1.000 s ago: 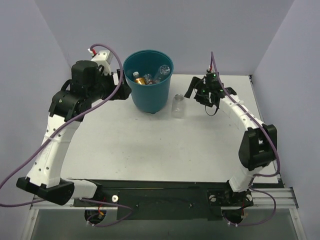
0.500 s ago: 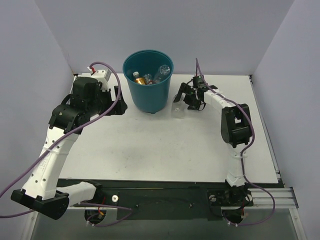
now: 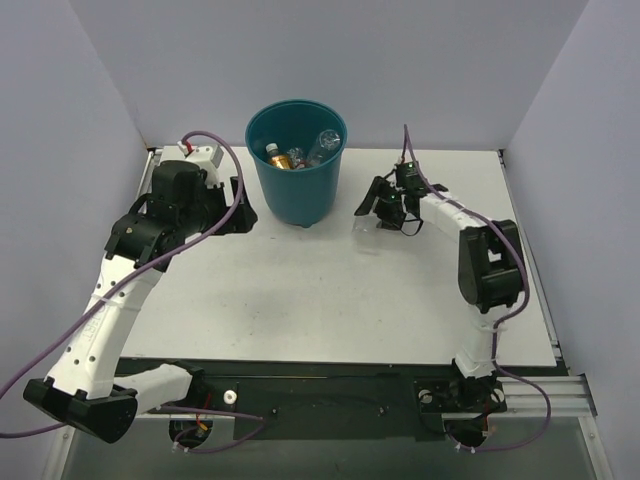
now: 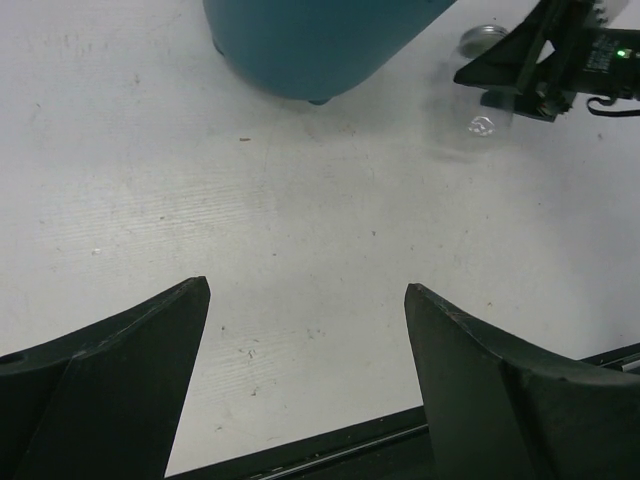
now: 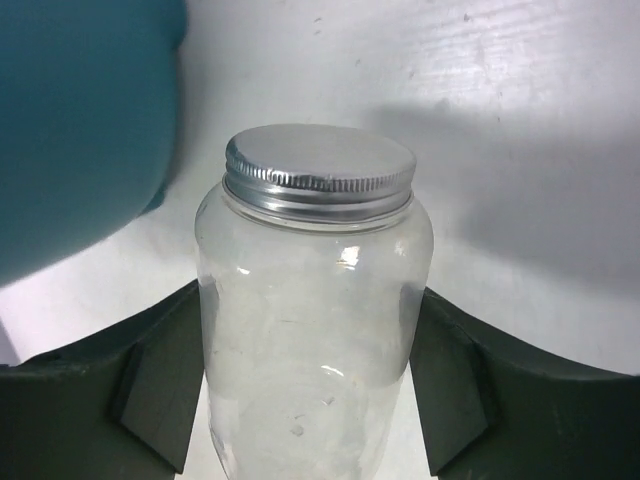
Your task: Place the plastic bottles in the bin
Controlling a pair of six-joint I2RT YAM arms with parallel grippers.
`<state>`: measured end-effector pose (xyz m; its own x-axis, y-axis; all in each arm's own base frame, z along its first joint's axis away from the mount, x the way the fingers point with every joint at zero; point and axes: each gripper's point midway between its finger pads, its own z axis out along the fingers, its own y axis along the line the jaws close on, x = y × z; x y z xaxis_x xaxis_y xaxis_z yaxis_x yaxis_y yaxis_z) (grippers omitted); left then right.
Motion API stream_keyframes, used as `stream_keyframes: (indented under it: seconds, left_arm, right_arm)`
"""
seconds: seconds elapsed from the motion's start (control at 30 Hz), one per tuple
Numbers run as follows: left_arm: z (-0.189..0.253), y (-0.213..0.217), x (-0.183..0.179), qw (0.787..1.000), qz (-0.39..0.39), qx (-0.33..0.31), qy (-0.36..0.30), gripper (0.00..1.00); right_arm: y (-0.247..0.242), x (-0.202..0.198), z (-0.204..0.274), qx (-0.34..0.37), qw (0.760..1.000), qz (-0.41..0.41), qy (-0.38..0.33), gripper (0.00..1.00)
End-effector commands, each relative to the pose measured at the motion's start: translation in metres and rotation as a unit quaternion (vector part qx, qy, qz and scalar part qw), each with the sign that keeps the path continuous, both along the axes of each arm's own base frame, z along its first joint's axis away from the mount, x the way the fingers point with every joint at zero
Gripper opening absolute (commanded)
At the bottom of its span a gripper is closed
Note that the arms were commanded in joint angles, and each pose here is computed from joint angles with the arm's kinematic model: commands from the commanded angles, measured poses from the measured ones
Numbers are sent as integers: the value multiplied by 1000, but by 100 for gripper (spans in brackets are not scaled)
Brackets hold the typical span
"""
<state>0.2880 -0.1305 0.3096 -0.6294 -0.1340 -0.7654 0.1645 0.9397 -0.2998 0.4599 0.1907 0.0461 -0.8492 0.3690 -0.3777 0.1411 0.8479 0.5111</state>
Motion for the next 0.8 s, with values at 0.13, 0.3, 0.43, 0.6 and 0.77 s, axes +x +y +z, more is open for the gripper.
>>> stream_keyframes:
  seconds: [0.13, 0.3, 0.43, 0.6, 0.77]
  left_arm:
    - [33, 25, 23, 996, 65, -12, -67, 95]
    - [26, 39, 24, 994, 93, -19, -58, 96]
    - [18, 41, 21, 995, 86, -13, -47, 97]
    - [19, 47, 15, 995, 89, -2, -45, 97]
    - [8, 47, 9, 997, 77, 10, -15, 97]
  right_arm:
    - [-18, -15, 238, 42, 965, -11, -257, 56]
    - [-7, -28, 342, 23, 930, -8, -366, 57]
    - [33, -15, 400, 46, 892, 21, -449, 59]
    - [91, 25, 412, 101, 873, 42, -476, 60]
    - [133, 57, 406, 97, 874, 47, -474, 71]
